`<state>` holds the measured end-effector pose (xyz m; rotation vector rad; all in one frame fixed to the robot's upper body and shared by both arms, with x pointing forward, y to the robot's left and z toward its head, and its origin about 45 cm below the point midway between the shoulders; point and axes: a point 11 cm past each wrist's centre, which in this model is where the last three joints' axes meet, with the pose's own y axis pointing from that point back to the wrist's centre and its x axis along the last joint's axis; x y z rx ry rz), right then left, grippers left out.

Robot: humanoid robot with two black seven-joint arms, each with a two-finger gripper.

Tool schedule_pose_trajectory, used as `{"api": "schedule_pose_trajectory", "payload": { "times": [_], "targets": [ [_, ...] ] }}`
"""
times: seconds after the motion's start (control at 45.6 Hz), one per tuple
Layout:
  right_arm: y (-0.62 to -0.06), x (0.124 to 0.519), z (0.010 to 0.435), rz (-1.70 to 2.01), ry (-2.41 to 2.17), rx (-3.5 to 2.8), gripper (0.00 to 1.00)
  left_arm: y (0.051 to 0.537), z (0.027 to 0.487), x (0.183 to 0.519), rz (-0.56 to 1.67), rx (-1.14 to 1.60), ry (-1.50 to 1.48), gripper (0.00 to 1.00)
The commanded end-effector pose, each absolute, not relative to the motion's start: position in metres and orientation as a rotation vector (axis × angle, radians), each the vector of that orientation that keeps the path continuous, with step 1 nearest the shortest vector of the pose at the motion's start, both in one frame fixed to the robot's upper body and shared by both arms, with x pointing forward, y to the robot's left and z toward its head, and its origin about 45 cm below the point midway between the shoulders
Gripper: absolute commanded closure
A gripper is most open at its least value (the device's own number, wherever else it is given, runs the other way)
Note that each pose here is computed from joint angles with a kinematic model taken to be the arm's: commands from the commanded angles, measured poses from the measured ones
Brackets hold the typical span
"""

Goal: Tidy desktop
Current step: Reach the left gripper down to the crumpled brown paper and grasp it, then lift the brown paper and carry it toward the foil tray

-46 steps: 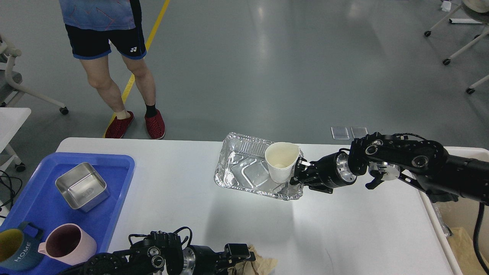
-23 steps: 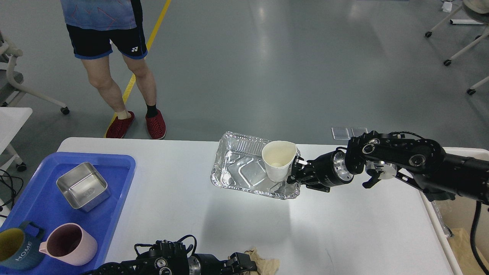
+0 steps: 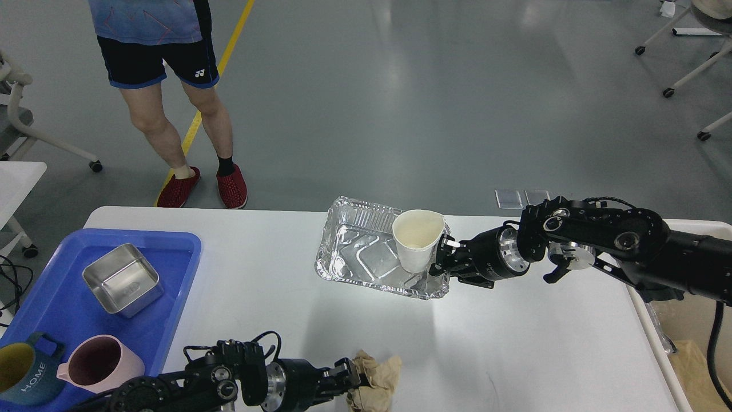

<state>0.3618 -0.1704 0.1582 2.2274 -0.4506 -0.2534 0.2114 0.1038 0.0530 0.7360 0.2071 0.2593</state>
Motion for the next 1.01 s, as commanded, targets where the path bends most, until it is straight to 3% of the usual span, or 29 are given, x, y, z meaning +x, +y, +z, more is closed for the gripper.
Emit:
{"api": "schedule_pose_trajectory", "payload": {
  "times": [0.0,0.483,0.768,0.988],
  "targets": [
    [-0.171,0.361,0.157,-0.257,-0.450,2.227,1.00,0.133,0.079,0.231,0.284,0.736,0.149,1.00],
    [-0.170,0.361,0.157,-0.250,-0.451,2.227,1.00,0.300,0.192,0.232,0.428,0.854,0.112,1.00],
    [-0.170,0.362,0.158,-0.246,-0.455,2.227,1.00,0.342,0.289,0.271,0.532,0.805,-0.018,0.99],
    [-0.169,0.363,0.158,-0.245,-0.460,2.227,1.00,0.353,0.334,0.282,0.559,0.772,-0.087,0.99]
  ]
}}
